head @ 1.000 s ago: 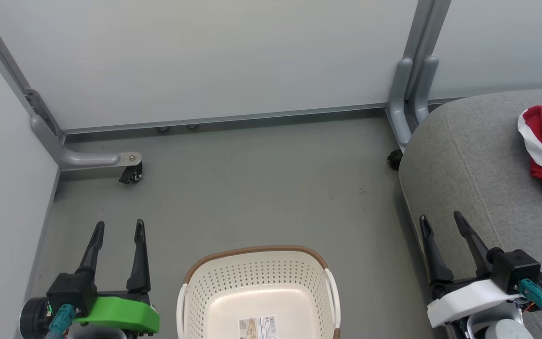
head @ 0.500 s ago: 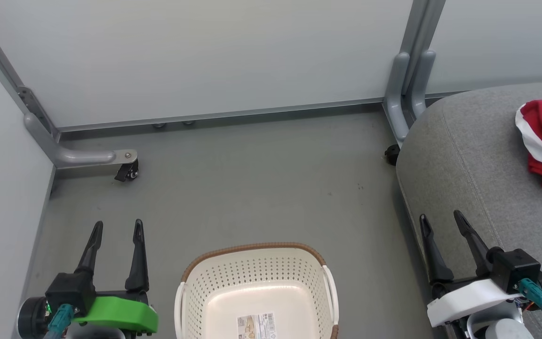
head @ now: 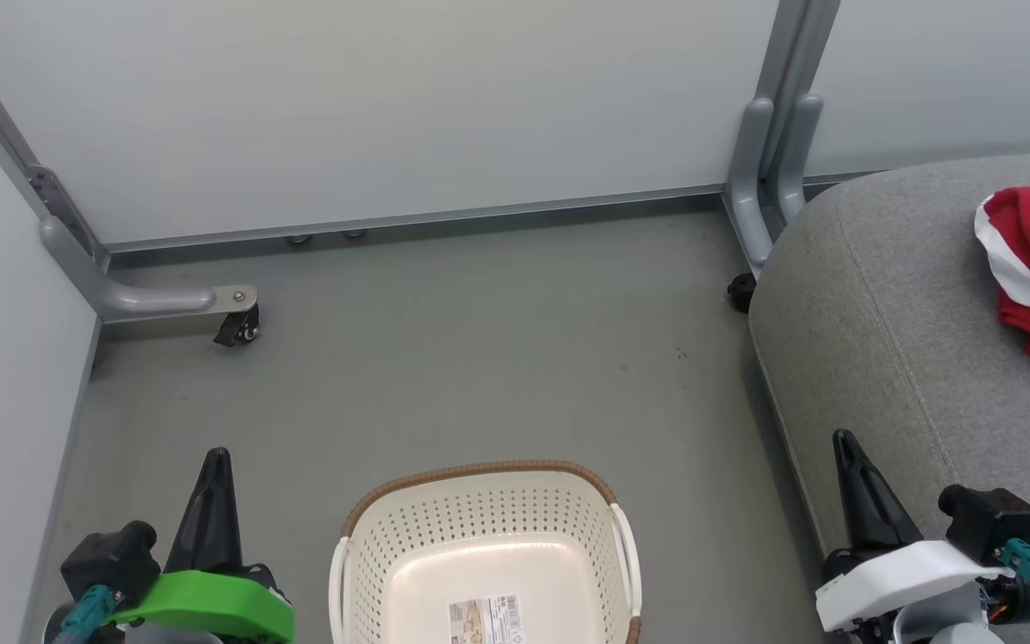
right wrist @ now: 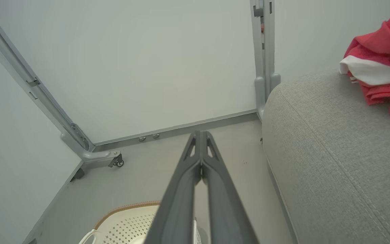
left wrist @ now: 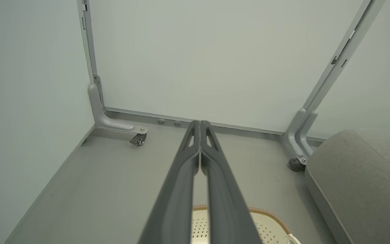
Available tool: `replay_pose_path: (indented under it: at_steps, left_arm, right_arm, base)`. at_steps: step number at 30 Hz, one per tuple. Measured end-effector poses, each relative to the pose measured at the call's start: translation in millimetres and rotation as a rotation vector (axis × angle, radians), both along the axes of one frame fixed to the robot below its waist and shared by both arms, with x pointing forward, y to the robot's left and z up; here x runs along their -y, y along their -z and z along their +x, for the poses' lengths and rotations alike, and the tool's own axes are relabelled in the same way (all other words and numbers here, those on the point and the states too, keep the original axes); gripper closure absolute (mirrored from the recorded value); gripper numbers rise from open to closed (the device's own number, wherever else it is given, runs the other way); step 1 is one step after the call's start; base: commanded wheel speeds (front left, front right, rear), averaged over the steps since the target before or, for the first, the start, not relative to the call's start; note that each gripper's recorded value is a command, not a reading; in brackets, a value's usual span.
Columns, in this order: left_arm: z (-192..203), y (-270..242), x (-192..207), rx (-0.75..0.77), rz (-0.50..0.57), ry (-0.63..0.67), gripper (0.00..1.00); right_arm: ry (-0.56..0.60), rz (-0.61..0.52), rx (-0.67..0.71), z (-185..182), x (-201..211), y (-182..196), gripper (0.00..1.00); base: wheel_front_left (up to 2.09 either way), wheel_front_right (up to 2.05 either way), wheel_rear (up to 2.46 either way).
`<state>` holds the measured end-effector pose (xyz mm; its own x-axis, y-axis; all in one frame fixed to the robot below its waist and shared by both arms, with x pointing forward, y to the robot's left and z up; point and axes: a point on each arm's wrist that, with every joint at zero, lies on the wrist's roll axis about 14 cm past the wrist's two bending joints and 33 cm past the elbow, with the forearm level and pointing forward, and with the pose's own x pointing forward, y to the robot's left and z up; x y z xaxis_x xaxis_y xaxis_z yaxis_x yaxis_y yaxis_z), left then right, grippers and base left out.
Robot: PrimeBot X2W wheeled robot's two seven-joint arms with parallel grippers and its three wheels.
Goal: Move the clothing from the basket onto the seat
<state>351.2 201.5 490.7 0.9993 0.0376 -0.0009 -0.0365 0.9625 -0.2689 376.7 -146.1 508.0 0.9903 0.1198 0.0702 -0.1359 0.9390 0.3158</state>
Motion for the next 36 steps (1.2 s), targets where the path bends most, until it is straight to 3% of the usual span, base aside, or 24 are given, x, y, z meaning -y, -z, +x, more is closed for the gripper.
replay_pose_path:
  at_steps: [36]
  left_arm:
    - [9.7, 2.8, -9.0, -0.030, -0.561, -0.059, 1.00]
  right_arm:
    - [0.075, 0.531, -0.118, 5.3, 26.5, 7.2, 1.00]
  base:
    - [0.00, 0.00, 0.00]
